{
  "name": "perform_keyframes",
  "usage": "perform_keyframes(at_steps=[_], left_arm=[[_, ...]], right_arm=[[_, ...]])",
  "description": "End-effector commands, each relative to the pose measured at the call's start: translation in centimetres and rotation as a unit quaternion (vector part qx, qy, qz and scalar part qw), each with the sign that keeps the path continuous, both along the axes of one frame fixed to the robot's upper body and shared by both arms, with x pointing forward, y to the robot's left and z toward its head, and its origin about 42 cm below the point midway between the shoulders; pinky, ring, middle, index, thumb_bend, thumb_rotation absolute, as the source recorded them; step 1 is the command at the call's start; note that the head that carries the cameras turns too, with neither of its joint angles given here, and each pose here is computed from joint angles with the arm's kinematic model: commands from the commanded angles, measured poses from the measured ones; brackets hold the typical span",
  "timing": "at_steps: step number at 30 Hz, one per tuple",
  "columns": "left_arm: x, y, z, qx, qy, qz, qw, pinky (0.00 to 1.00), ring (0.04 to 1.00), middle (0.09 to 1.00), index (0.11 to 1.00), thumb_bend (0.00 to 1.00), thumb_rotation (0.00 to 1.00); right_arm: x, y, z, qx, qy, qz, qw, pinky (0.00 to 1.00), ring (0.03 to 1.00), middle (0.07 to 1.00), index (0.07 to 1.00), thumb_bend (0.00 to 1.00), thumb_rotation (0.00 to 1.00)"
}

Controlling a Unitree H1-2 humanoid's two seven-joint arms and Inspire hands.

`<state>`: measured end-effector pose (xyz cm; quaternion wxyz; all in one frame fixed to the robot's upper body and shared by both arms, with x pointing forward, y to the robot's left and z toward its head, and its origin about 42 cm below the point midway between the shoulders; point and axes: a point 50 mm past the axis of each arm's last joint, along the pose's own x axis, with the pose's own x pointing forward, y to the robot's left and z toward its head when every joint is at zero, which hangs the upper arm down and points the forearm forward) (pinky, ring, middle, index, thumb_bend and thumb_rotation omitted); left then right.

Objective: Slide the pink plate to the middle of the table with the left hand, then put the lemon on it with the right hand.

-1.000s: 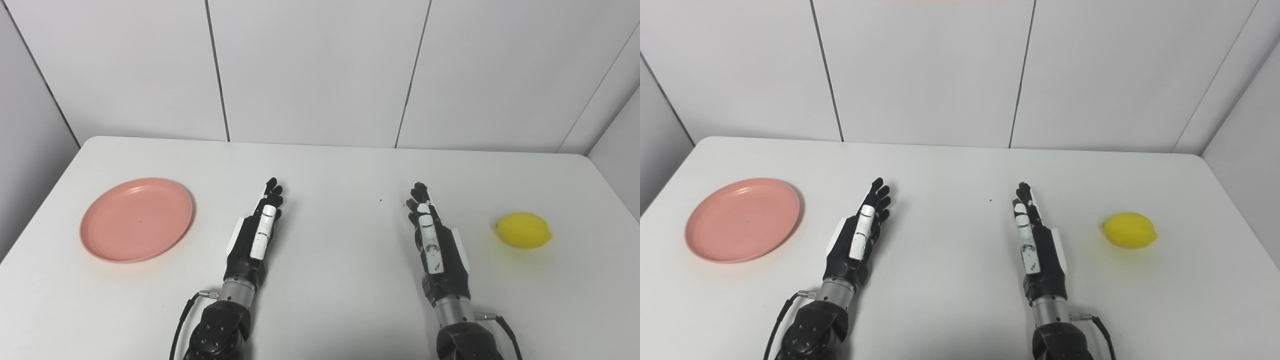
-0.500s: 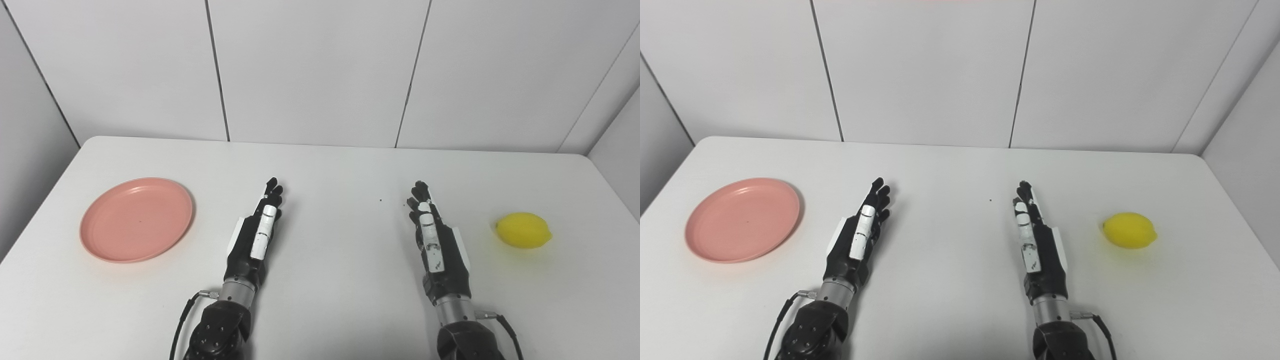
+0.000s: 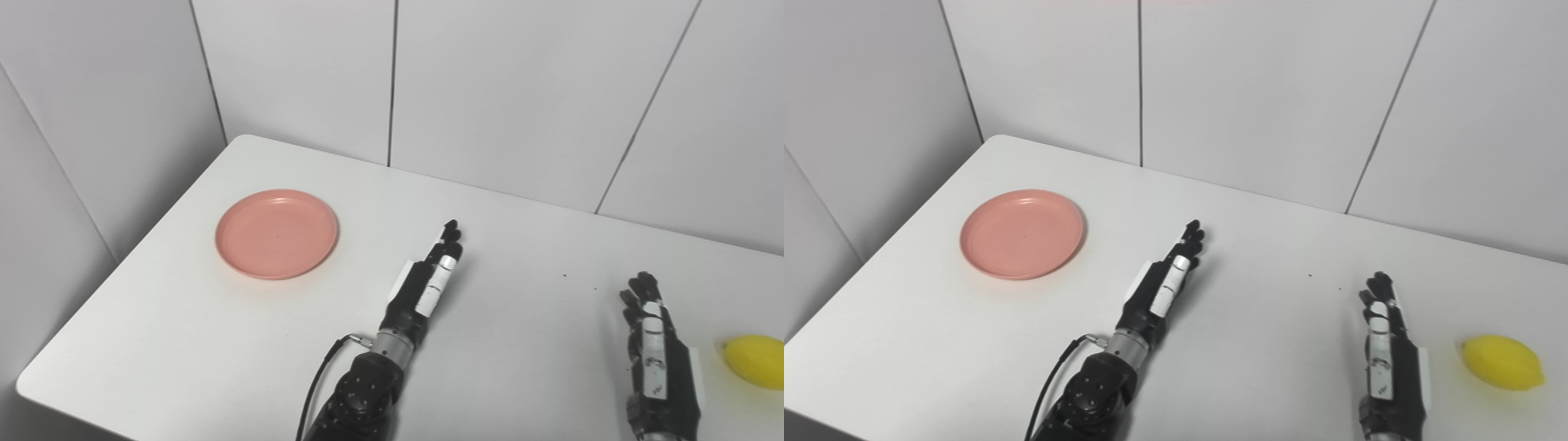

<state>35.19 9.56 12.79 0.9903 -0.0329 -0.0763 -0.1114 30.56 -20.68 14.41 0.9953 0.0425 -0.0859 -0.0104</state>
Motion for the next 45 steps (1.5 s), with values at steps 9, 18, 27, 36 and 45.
perform_keyframes(at_steps=[9, 18, 27, 36, 45], left_arm=[[0.2, -0.5, -0.4, -0.004, -0.023, 0.006, 1.0, 1.0, 1.0, 1.0, 1.0, 0.65, 1.0], [0.3, 0.3, 0.0, -0.001, -0.038, 0.01, 0.999, 1.0, 1.0, 1.0, 1.0, 0.61, 1.0], [0.8, 3.1, 3.4, 0.018, -0.065, 0.04, 0.997, 1.0, 0.995, 0.976, 0.975, 0.71, 1.0], [1.3, 7.3, 6.1, 0.043, -0.1, 0.096, 0.989, 0.97, 0.926, 0.917, 0.907, 0.71, 1.0], [1.7, 11.7, 7.8, 0.047, -0.137, 0.158, 0.977, 0.87, 0.84, 0.838, 0.843, 0.71, 1.0]], right_arm=[[0.0, 0.5, 2.2, 0.003, -0.047, 0.011, 0.999, 1.0, 0.977, 0.964, 0.953, 0.47, 0.95], [-0.1, 0.8, 2.3, 0.019, -0.046, 0.005, 0.999, 1.0, 0.972, 0.96, 0.953, 0.4, 0.94], [0.0, 0.7, 2.4, 0.019, -0.047, 0.009, 0.999, 1.0, 0.981, 0.967, 0.961, 0.37, 0.96], [0.2, 1.0, 2.6, 0.021, -0.05, 0.008, 0.998, 1.0, 0.989, 0.971, 0.968, 0.32, 0.96], [0.2, 1.1, 2.7, 0.02, -0.055, 0.01, 0.998, 1.0, 0.993, 0.978, 0.974, 0.27, 1.0]])
